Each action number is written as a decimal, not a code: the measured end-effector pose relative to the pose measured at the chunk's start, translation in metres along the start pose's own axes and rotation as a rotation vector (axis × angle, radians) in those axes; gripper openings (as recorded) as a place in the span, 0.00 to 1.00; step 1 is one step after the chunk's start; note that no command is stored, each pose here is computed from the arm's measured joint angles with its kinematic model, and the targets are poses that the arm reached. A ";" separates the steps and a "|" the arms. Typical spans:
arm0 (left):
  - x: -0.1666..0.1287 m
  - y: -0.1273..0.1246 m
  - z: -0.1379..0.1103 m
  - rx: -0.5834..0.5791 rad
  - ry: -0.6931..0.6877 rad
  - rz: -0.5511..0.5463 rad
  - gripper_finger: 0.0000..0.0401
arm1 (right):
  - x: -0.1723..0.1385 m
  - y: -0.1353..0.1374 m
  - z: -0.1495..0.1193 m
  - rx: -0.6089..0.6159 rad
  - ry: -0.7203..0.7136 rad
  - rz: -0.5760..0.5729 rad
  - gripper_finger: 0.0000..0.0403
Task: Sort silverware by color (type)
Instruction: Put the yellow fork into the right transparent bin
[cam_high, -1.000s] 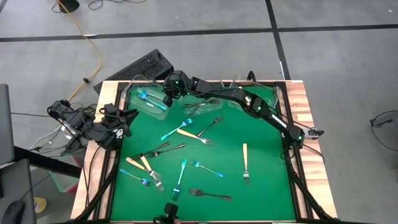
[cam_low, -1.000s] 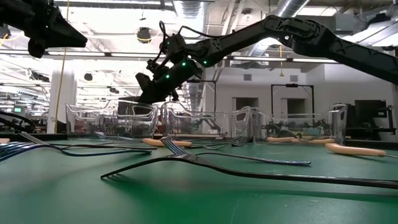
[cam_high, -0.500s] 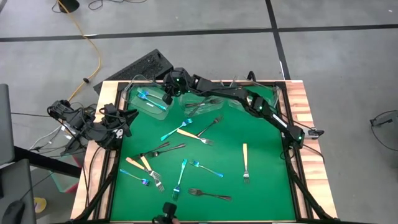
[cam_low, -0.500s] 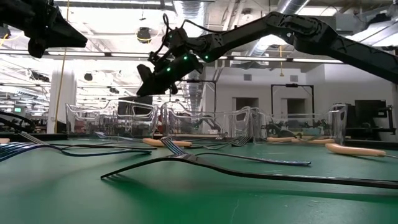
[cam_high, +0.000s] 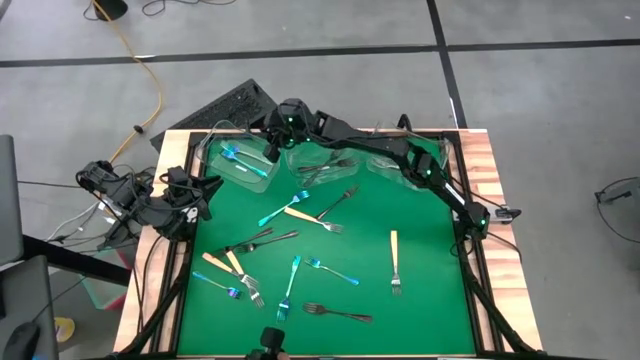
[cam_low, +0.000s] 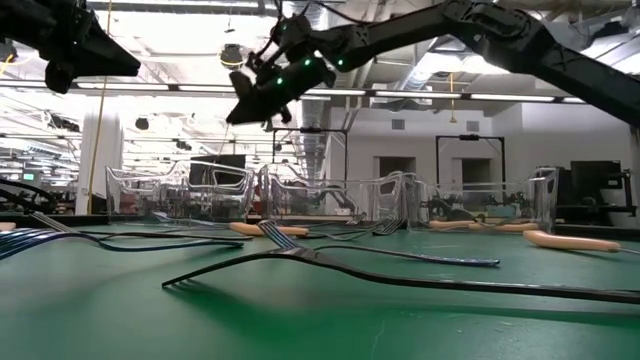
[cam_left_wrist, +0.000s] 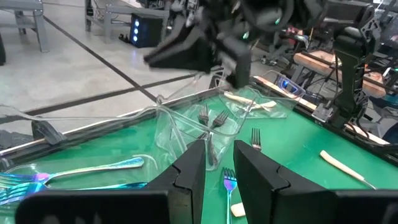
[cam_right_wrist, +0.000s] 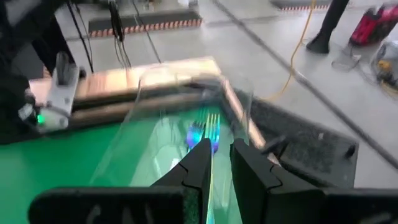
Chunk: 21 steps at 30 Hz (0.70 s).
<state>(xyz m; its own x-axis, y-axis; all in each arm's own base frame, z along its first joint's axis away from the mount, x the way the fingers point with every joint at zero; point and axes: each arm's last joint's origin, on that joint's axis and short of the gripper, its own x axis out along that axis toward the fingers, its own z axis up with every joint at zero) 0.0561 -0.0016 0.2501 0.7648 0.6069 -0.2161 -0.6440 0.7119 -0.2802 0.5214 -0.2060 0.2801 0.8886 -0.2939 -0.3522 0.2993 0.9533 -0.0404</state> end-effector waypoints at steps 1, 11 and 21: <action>0.000 0.000 0.000 -0.001 0.000 0.000 0.17 | -0.003 0.000 0.004 -0.011 -0.012 -0.001 0.21; 0.000 0.000 0.000 -0.003 0.014 -0.015 0.17 | -0.059 -0.002 0.052 -0.083 -0.024 -0.009 0.21; 0.000 -0.001 0.000 -0.003 0.017 -0.018 0.17 | -0.144 0.004 0.097 -0.134 0.015 0.001 0.21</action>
<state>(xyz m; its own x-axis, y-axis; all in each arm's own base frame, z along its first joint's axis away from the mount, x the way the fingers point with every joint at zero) 0.0564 -0.0022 0.2498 0.7763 0.5879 -0.2273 -0.6303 0.7215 -0.2865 0.4282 -0.1664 0.4216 0.8833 -0.2929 -0.3660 0.2484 0.9546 -0.1645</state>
